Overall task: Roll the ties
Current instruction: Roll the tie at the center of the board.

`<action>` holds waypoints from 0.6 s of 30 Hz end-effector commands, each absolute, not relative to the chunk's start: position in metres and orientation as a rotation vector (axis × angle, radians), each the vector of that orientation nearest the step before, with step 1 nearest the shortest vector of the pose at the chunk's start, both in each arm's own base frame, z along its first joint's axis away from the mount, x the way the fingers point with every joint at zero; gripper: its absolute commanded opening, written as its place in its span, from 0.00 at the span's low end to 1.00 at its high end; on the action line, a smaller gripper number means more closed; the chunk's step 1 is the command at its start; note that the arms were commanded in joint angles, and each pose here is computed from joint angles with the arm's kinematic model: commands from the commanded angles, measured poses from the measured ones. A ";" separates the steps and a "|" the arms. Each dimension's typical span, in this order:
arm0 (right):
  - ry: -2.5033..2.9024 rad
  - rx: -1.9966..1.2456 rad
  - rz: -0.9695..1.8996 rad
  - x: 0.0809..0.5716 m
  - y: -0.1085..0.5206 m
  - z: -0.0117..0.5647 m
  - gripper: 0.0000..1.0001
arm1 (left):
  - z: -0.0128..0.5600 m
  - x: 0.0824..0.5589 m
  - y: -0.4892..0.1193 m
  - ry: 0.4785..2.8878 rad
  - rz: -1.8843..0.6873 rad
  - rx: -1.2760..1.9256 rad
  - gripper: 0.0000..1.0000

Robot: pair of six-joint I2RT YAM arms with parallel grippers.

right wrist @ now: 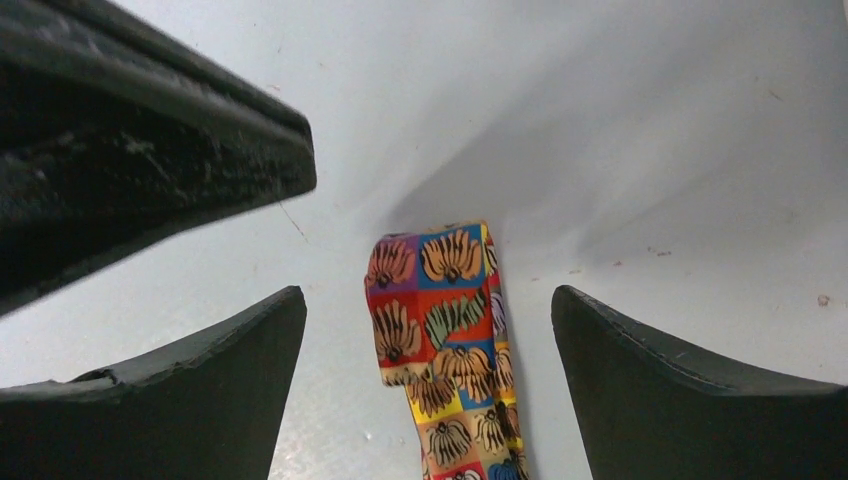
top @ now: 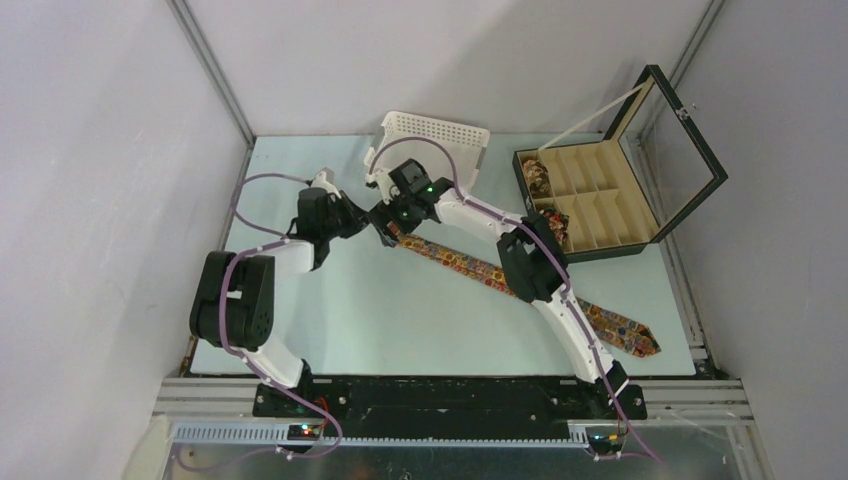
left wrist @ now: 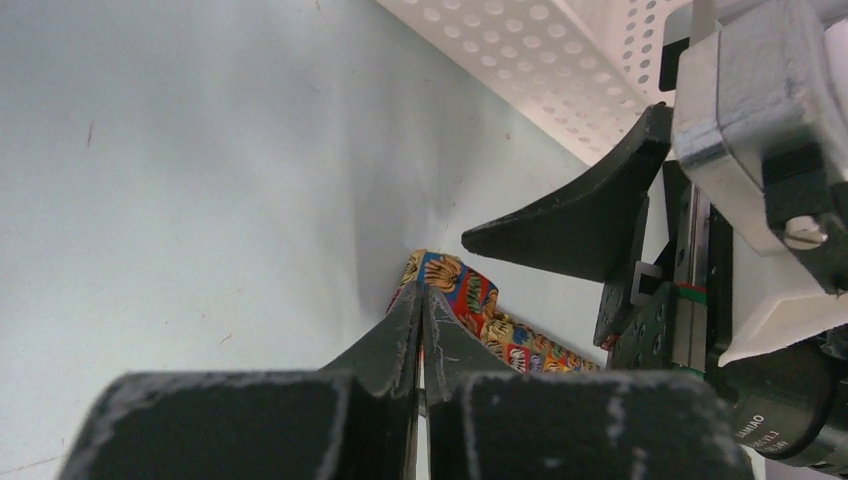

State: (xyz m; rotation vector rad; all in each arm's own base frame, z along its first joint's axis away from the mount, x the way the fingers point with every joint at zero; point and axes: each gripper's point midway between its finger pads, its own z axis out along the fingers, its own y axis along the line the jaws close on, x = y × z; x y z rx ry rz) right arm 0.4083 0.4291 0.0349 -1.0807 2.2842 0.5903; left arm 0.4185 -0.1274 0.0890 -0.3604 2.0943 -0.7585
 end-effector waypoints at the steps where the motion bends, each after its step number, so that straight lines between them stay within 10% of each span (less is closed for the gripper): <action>1: 2.263 -1.118 0.477 0.418 0.433 0.035 0.95 | 0.104 0.421 -0.123 2.037 -0.774 -0.365 0.04; 18: 2.342 -1.083 0.415 0.423 0.430 0.016 0.68 | 0.101 0.420 -0.113 2.025 -0.784 -0.384 0.01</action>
